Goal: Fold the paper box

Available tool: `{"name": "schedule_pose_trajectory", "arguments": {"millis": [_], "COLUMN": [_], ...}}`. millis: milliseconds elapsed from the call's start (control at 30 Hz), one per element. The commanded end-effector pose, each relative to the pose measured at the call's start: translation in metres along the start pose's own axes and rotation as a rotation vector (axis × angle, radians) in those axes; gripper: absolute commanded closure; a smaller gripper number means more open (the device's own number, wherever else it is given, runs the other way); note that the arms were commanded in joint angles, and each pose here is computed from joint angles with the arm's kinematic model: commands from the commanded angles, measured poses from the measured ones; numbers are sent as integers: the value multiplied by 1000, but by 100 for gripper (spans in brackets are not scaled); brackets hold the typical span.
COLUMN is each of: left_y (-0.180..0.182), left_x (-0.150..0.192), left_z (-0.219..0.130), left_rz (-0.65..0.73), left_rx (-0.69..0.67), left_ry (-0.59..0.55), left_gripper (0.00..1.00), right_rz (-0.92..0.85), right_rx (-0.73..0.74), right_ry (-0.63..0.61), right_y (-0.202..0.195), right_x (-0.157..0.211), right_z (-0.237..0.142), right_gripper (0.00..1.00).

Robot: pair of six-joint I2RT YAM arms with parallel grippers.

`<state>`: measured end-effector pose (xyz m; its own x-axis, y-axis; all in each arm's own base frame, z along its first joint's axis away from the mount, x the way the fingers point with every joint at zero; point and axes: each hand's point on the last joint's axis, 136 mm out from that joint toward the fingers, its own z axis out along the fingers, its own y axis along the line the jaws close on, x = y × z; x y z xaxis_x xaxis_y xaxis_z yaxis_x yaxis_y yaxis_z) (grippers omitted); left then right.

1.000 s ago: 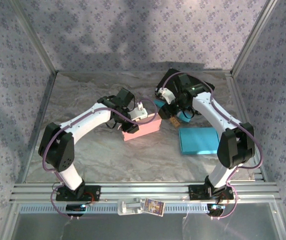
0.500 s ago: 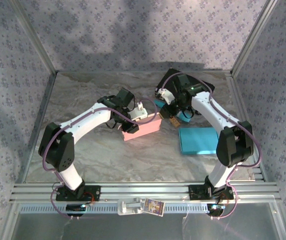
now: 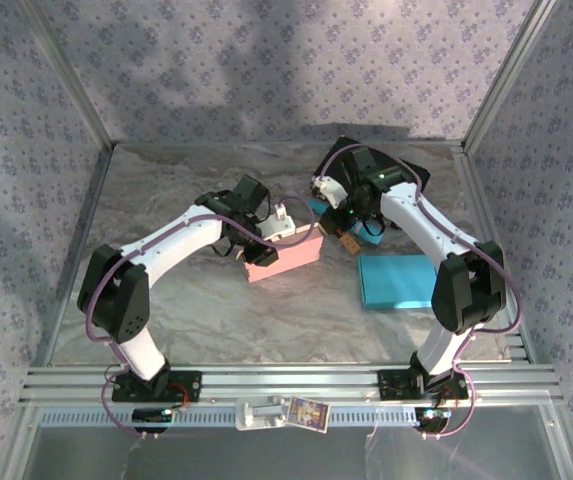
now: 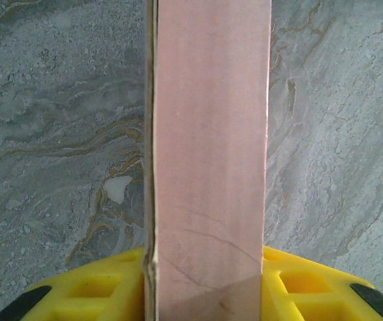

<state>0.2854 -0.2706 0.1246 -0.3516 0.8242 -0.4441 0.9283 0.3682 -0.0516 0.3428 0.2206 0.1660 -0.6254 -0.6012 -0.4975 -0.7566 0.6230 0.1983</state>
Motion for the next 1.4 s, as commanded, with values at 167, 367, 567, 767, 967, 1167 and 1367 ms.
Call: {"name": "schedule_pose_trajectory", "arguments": {"millis": [167,367,567,767,967,1167,1367], "left_y": [-4,-2,-3,-2,1,11,17], "left_x": [7,7,8,6,6,0,-2], "left_z": [4,5,5,4,4,-5,-18], "left_rz": [-15,-21,-22,-23,-38,-92,-128], "left_rx": [40,35,38,36,32,15,-16], "left_ry": [34,35,34,30,25,-26,-70], "left_gripper": [63,62,63,63,63,58,50], "right_rz": [115,259,371,427,419,384,375], "right_rx": [33,7,4,12,60,136,183], "right_ry": [24,62,39,34,23,-25,-54], "right_y": [-1,9,12,11,7,6,5], "right_x": [-7,-2,-8,-10,-2,3,-2], "right_z": [-12,-9,-9,-8,-2,3,1], "right_gripper": [100,100,100,100,100,100,100]}}
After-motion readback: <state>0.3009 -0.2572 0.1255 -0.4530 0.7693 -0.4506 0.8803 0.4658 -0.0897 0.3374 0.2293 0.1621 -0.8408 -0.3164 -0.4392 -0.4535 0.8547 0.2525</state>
